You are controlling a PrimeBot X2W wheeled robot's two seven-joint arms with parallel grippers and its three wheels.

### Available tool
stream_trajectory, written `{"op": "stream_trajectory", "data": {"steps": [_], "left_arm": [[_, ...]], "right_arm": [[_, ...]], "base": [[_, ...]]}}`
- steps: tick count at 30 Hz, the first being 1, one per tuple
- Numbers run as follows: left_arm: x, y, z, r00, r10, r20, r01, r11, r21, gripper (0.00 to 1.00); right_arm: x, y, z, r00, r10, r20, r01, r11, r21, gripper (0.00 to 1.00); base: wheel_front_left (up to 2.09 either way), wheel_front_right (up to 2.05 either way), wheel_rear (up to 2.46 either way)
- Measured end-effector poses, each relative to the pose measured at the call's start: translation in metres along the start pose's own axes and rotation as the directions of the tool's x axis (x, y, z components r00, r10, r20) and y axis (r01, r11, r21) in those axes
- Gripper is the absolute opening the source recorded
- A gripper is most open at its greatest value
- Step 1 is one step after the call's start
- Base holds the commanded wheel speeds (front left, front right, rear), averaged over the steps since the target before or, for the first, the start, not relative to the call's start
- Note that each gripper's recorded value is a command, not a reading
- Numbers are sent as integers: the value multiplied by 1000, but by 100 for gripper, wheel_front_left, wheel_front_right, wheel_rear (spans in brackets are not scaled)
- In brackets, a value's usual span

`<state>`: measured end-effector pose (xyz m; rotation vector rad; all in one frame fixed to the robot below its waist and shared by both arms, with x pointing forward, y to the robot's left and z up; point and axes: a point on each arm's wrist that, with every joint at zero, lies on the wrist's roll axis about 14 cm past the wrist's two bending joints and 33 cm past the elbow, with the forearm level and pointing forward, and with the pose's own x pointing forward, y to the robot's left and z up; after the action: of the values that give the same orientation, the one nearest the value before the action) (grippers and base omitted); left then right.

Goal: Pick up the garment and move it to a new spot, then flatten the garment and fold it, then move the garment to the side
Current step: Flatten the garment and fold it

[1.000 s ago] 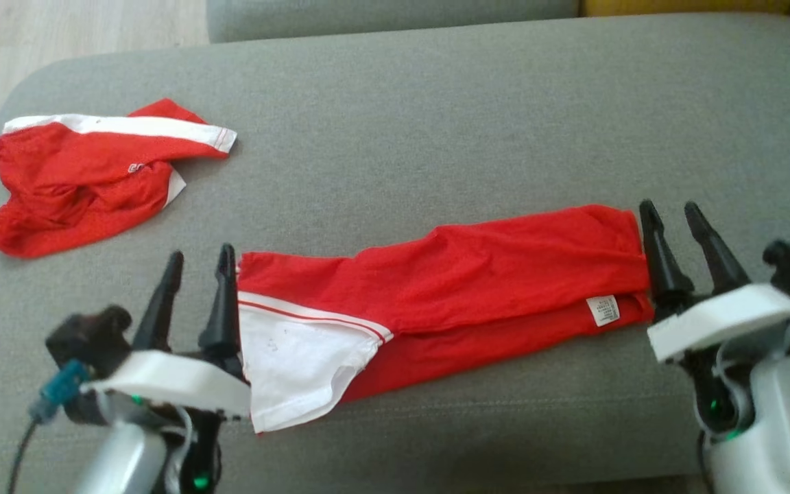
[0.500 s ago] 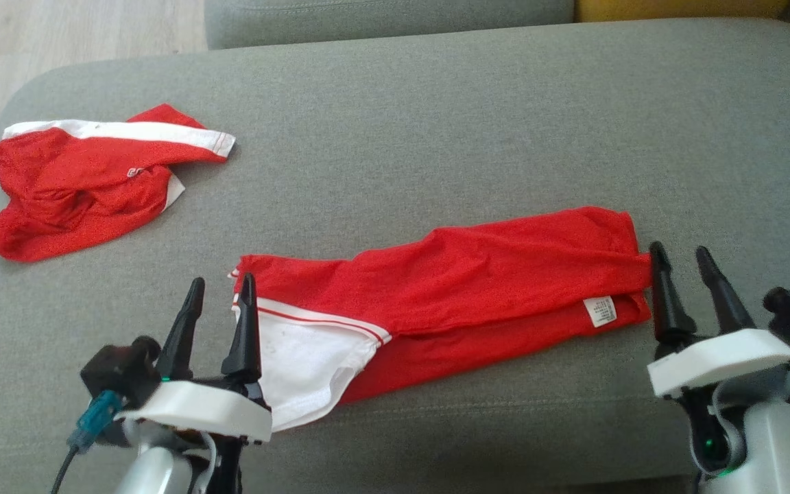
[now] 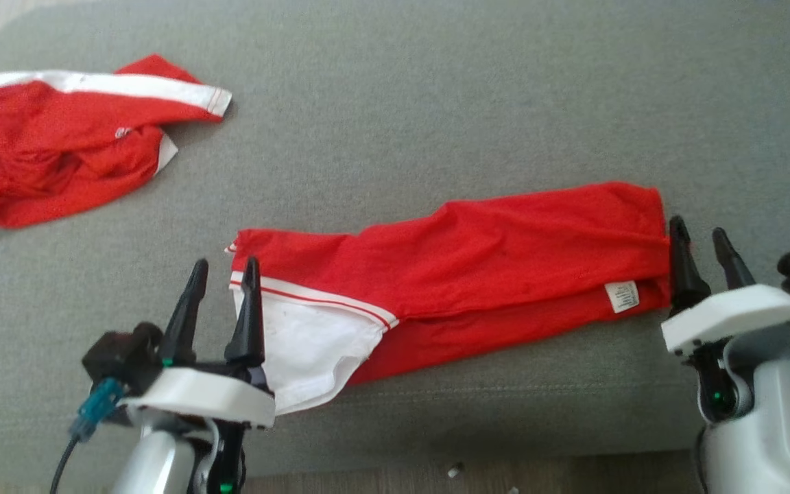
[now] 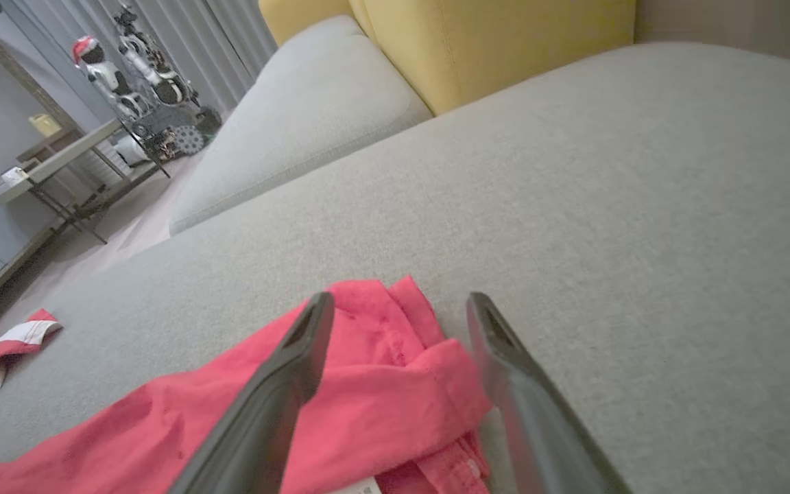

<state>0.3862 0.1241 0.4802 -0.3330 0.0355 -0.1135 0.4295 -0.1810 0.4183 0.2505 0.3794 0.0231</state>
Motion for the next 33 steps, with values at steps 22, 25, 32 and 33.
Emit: {"op": "stream_trajectory", "data": {"steps": [22, 25, 32, 33], "left_arm": [[14, 14, 5, 999, 40, 26, -39, 999, -33, 100], [15, 13, 6, 999, 34, 31, -33, 999, -32, 100], [17, 11, 9, 999, 29, 40, -28, 999, -31, 100], [17, 11, 9, 999, 30, 42, -28, 999, -32, 100]], "right_arm": [[20, -15, -66, 956, -58, -289, 64, 998, 11, 100], [18, -11, -71, 951, -46, -307, 48, 999, 1, 100], [16, 5, -80, 942, 3, -337, 1, 1000, 10, 100], [16, 6, -80, 941, 4, -339, -1, 1000, 9, 100]], "base": [[0, 0, 0], [0, 0, 0], [0, 0, 0], [0, 0, 0]]}}
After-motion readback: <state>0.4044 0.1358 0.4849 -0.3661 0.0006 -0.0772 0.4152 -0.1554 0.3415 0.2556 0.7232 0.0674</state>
